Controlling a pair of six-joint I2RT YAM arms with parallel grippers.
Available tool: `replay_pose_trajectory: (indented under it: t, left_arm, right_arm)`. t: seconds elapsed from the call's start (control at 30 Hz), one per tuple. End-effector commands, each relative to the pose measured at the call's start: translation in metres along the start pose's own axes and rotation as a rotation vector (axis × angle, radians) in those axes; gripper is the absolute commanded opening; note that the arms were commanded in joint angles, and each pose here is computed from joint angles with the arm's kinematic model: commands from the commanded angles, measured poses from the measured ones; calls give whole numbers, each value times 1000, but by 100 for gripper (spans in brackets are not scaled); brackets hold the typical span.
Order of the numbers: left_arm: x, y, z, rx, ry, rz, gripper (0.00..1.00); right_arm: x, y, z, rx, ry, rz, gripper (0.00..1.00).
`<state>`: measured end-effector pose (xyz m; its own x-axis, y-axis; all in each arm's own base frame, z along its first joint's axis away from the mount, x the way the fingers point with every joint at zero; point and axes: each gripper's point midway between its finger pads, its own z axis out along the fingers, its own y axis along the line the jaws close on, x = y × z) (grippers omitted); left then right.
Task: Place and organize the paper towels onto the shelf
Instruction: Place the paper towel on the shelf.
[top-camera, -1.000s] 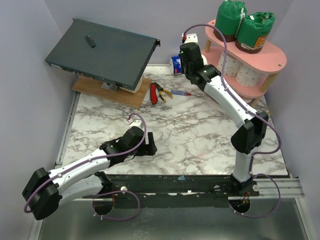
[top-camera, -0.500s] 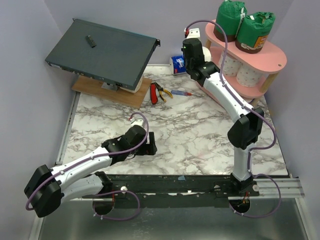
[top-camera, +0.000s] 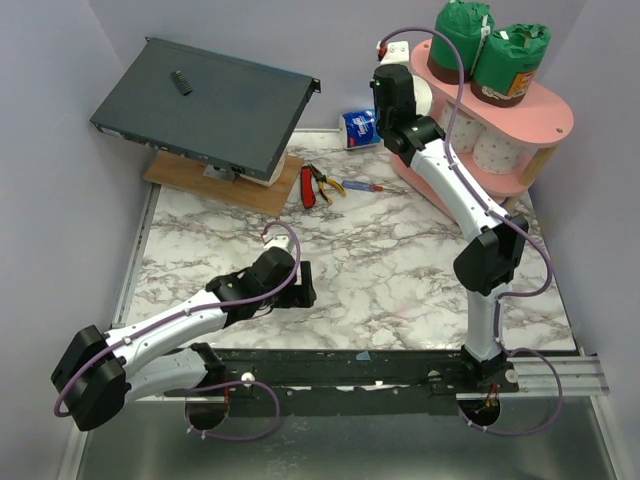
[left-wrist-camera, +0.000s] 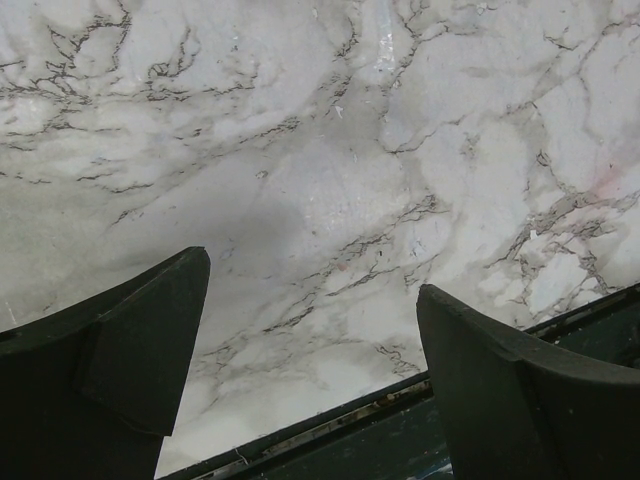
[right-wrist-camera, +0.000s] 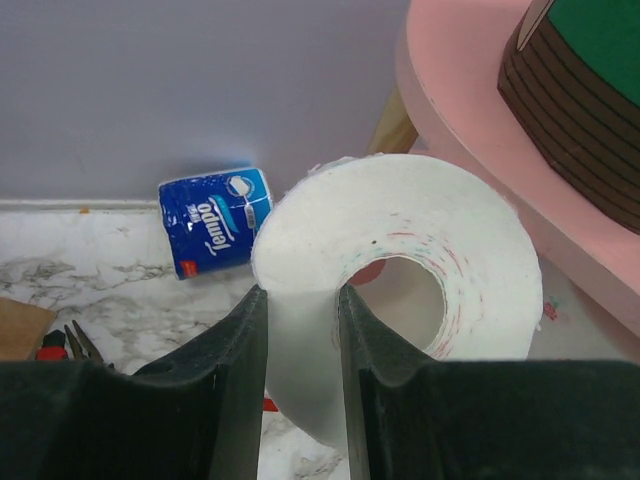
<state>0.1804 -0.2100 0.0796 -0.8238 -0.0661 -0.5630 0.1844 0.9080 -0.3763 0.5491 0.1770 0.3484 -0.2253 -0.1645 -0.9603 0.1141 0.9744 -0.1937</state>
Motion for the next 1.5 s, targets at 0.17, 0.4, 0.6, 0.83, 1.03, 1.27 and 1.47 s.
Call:
replay_pose_trajectory:
  t: [0.17, 0.4, 0.6, 0.83, 1.03, 1.27, 1.47]
  left_arm:
    - [-12, -8, -1, 9, -30, 19, 90]
    - [-12, -9, 1, 8, -19, 29, 90]
    - [-11, -8, 3, 3, -13, 37, 90]
    - [-11, -7, 2, -2, -12, 39, 90]
    - [-11, -8, 3, -4, -12, 34, 90]
    - [-11, -9, 4, -1, -5, 36, 90]
    - [-11, -9, 5, 1, -4, 39, 90]
  right_arm:
    - [0, -20, 28, 85, -26, 28, 25]
    - [1, -28, 38, 108, -25, 30, 25]
    - [-2, -36, 42, 140, -36, 28, 26]
    - [-1, -45, 48, 185, -46, 10, 26]
    - [2, -47, 51, 191, -43, 14, 33]
    - [3, -47, 50, 195, -42, 9, 45]
    - [-3, -48, 47, 185, -51, 25, 58]
